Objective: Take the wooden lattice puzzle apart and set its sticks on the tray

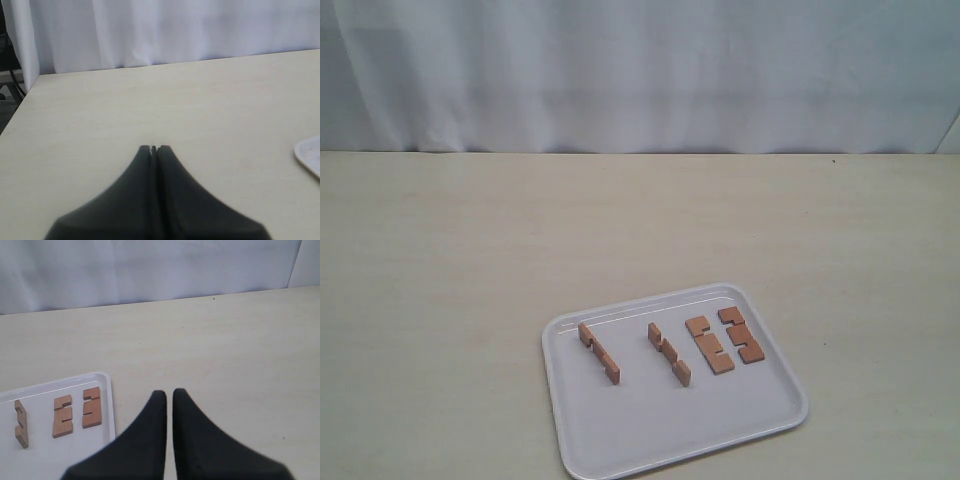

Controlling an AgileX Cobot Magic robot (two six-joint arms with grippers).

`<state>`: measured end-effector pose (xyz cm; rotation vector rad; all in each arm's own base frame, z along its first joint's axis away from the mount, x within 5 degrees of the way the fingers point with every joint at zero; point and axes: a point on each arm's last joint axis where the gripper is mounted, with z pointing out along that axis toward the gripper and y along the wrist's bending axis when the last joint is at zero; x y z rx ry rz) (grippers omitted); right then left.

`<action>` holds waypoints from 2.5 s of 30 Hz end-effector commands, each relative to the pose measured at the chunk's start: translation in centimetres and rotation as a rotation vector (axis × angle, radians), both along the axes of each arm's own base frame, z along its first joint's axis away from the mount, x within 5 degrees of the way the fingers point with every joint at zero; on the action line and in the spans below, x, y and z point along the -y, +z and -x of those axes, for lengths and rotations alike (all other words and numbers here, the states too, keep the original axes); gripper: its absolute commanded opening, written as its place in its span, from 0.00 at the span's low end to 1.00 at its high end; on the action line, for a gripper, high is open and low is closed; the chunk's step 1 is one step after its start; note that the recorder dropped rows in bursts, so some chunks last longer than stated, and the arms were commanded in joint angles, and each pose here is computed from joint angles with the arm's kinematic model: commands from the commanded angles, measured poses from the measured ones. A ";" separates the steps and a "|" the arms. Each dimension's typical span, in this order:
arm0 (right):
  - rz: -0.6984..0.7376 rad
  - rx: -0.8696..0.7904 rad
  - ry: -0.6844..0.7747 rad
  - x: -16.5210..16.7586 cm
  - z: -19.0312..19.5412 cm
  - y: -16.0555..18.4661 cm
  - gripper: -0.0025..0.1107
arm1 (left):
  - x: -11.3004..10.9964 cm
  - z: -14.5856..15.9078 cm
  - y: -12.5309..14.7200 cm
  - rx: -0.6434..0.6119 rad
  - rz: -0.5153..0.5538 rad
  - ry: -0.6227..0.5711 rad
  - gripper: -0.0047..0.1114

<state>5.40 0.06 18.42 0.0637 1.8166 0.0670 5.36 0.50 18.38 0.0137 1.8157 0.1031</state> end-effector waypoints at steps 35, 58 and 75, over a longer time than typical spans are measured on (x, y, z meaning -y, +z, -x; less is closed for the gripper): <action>0.029 -0.002 0.001 0.0 0.0 -0.1 0.06 | 0.0 0.0 0.1 0.011 0.000 -0.002 0.04; 0.029 -0.002 0.001 0.0 0.0 -0.1 0.06 | 0.0 0.0 0.1 0.011 0.000 -0.002 0.04; 0.029 -0.004 0.001 0.0 0.0 -0.1 0.06 | 0.0 0.0 0.1 0.011 0.000 -0.002 0.04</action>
